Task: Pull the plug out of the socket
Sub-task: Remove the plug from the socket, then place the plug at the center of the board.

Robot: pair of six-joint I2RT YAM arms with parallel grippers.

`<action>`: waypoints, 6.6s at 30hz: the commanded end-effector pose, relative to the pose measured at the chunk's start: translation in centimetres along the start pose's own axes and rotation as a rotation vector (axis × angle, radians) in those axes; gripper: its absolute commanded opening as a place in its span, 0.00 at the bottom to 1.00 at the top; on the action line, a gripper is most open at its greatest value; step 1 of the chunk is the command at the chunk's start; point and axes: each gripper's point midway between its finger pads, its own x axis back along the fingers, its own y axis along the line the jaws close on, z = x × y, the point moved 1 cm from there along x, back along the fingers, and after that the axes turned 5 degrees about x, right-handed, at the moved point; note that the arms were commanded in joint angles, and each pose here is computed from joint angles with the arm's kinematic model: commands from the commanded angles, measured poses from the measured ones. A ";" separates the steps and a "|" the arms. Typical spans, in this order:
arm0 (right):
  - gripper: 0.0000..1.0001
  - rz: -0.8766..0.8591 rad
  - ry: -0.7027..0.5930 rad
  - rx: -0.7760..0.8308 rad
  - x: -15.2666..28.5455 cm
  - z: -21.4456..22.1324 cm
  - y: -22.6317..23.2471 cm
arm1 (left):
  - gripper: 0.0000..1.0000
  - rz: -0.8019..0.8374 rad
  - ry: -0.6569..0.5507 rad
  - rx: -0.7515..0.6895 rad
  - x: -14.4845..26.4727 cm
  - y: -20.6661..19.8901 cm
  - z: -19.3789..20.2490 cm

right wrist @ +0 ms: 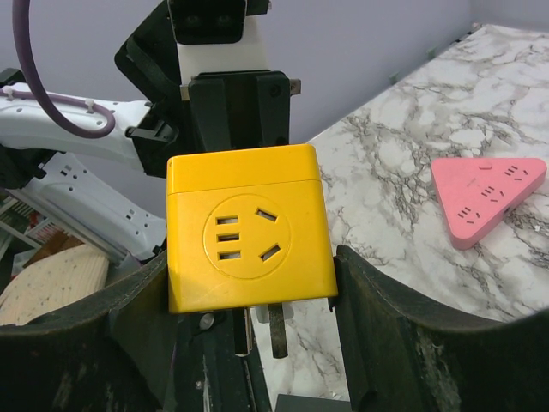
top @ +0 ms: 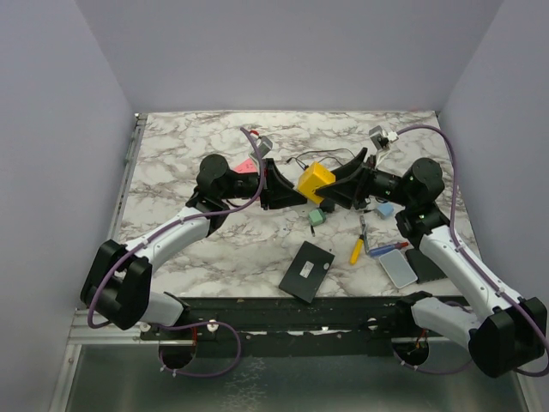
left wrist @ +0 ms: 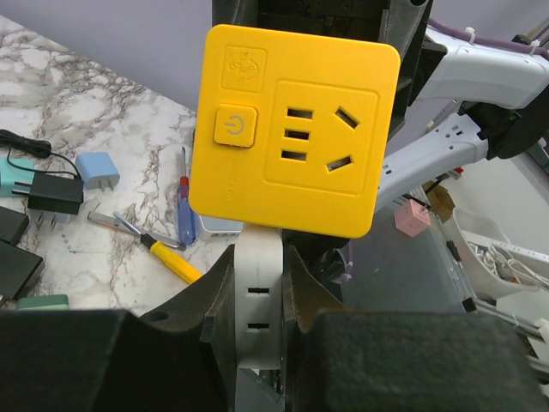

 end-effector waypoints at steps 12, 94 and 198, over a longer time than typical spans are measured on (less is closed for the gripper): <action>0.01 -0.051 -0.040 0.081 0.4 -2.2 2.6 | 0.00 -0.053 0.007 0.003 0.3 2.1 0.6; 0.01 -0.049 -0.064 0.135 1.3 -3.7 2.7 | 0.00 -0.220 0.087 -0.043 1.2 4.5 0.8; 0.01 0.178 0.000 0.216 2.5 -5.1 -1.0 | 0.00 -0.359 0.066 -0.069 2.1 6.6 0.5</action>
